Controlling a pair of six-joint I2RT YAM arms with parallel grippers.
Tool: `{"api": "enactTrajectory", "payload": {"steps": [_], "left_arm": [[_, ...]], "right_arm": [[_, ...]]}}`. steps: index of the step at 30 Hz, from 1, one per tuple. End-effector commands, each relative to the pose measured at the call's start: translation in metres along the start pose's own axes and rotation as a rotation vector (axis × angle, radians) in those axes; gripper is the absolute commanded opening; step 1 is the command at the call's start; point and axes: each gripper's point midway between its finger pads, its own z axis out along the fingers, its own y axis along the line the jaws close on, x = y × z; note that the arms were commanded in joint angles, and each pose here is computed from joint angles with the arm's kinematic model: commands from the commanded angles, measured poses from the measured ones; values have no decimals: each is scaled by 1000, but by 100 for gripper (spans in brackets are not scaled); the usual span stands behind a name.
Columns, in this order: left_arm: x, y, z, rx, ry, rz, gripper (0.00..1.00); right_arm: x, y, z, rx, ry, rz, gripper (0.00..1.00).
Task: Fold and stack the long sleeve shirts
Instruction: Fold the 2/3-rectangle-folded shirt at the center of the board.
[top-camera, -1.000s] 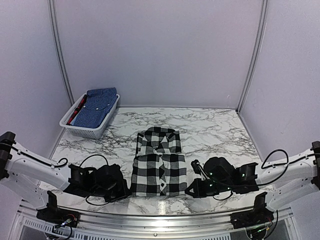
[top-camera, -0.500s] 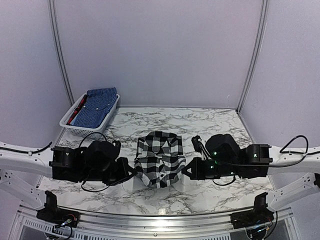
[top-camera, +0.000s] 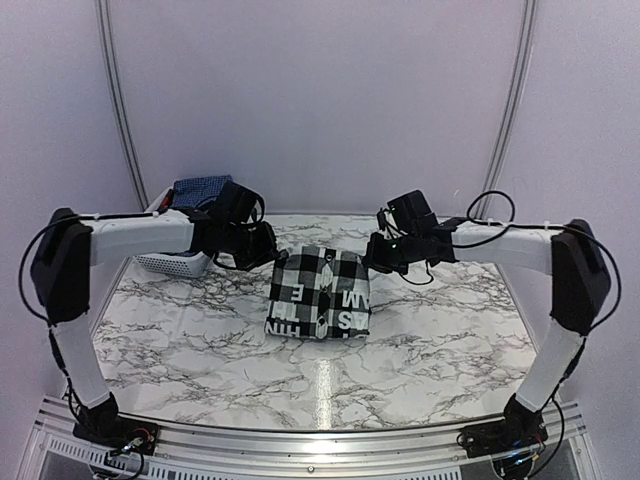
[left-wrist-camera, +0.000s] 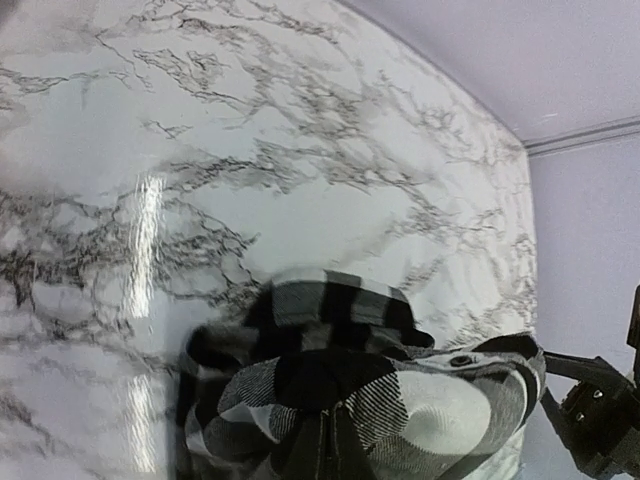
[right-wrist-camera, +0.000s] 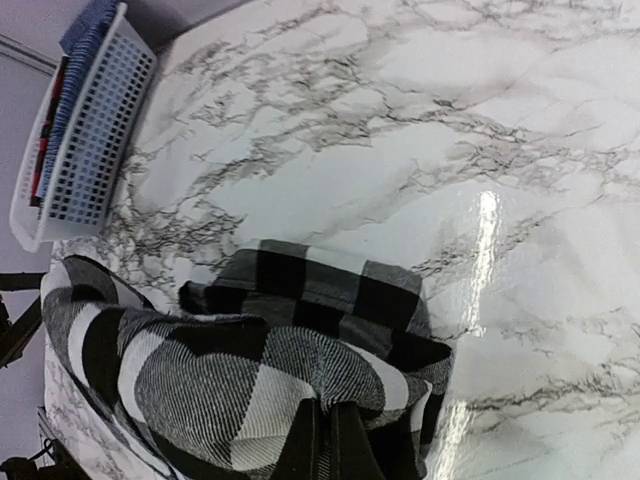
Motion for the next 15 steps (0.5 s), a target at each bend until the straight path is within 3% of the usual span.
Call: {"api": "enactTrajectory", "payload": {"steps": [1, 5, 9, 10, 15], "left_arm": [[-18, 12, 53, 27, 84, 62, 0], [-26, 37, 92, 8, 132, 18, 0], [-30, 46, 106, 11, 150, 14, 0], [-30, 46, 108, 16, 155, 18, 0], [-46, 31, 92, 43, 107, 80, 35]], "right_arm": [[-17, -22, 52, -47, 50, -13, 0], [-22, -43, 86, -25, 89, 18, 0], [-22, -52, 98, -11, 94, 35, 0], [-22, -53, 98, -9, 89, 35, 5], [-39, -48, 82, 10, 40, -6, 38]]}}
